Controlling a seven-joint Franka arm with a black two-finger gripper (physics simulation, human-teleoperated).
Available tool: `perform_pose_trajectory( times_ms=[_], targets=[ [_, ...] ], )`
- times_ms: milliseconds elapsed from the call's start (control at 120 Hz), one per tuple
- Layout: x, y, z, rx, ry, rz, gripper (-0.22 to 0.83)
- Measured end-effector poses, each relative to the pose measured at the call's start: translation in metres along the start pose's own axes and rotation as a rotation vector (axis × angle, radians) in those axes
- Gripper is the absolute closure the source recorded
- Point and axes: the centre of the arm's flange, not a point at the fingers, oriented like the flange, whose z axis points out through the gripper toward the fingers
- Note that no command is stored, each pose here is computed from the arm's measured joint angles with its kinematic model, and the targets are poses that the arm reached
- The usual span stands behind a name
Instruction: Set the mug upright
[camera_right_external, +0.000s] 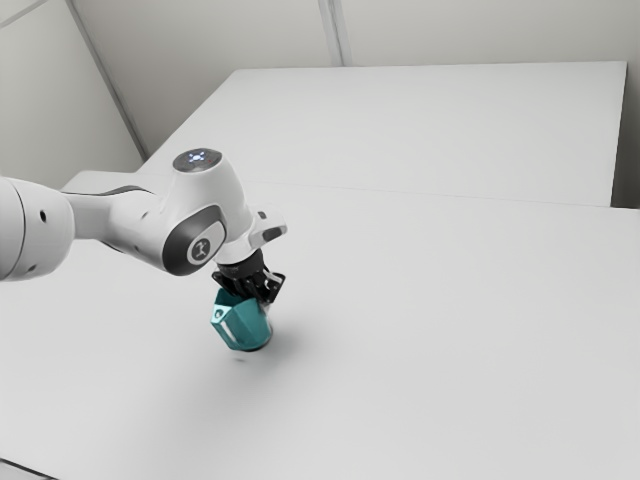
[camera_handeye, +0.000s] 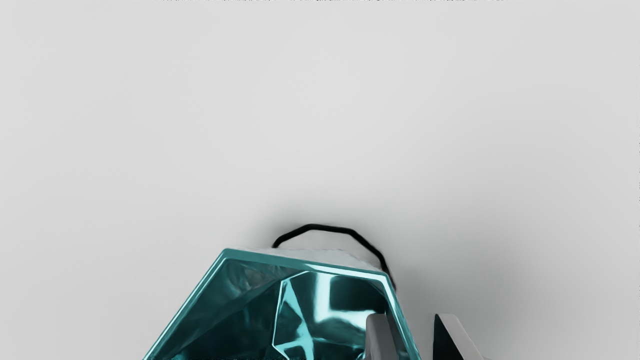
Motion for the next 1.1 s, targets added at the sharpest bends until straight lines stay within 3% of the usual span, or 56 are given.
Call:
perform_pose_trajectory(
  times_ms=[250, 742, 1100],
  targets=[
    [0.006, 0.002, -0.009, -0.002, 0.001, -0.008, 0.45],
    [0.013, 0.01, -0.017, -0.004, 0.006, -0.004, 0.3],
    [0.019, 0.016, -0.028, -0.009, 0.029, -0.002, 0.37]
  ],
)
